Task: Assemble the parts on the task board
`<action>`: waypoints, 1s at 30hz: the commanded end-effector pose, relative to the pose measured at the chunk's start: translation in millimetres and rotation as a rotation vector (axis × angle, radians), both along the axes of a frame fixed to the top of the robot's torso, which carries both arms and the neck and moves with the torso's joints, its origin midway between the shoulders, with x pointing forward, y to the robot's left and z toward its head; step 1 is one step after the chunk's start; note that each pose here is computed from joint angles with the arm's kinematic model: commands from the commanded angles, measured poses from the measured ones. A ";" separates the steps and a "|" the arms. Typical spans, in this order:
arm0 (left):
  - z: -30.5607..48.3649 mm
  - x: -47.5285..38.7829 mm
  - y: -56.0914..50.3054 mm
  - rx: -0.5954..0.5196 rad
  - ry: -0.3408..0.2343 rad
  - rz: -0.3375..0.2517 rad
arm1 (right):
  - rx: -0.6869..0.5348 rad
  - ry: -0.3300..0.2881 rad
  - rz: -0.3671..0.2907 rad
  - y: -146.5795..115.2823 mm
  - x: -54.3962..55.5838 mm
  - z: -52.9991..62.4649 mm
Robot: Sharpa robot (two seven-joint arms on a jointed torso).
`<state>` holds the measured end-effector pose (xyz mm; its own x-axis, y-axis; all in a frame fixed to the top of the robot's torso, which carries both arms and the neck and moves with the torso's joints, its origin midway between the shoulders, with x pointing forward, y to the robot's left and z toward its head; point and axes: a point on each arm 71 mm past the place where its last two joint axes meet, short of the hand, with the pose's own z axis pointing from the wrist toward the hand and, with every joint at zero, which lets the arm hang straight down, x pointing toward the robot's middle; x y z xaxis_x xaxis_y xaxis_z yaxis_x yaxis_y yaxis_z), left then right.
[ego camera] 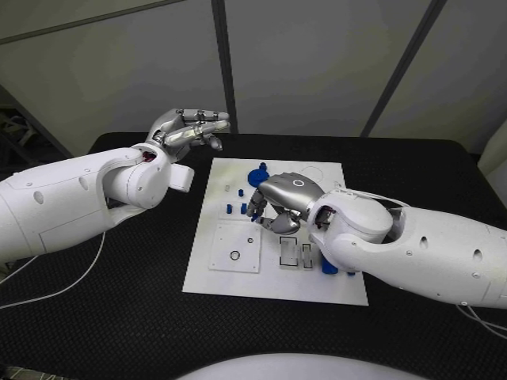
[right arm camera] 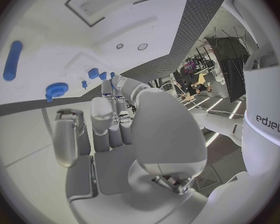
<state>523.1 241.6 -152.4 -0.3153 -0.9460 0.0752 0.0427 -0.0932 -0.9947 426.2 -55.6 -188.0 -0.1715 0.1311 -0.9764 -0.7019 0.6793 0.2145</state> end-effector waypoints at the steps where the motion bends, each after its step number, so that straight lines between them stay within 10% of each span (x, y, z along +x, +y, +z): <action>1: 1.1 0.3 -4.5 -0.012 -0.001 -0.021 | -0.033 0.029 0.034 5.3 -3.5 -9.9; 30: 0.5 1.0 -9.4 -0.014 0.004 -0.035 | -0.085 0.072 0.038 9.1 -8.2 -33.1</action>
<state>524.1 233.5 -153.1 -0.3361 -0.9382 0.0823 0.0351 -0.0998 -0.9944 418.3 -46.8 -219.9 -0.2477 0.0611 -0.9669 -0.7053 0.6728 0.2232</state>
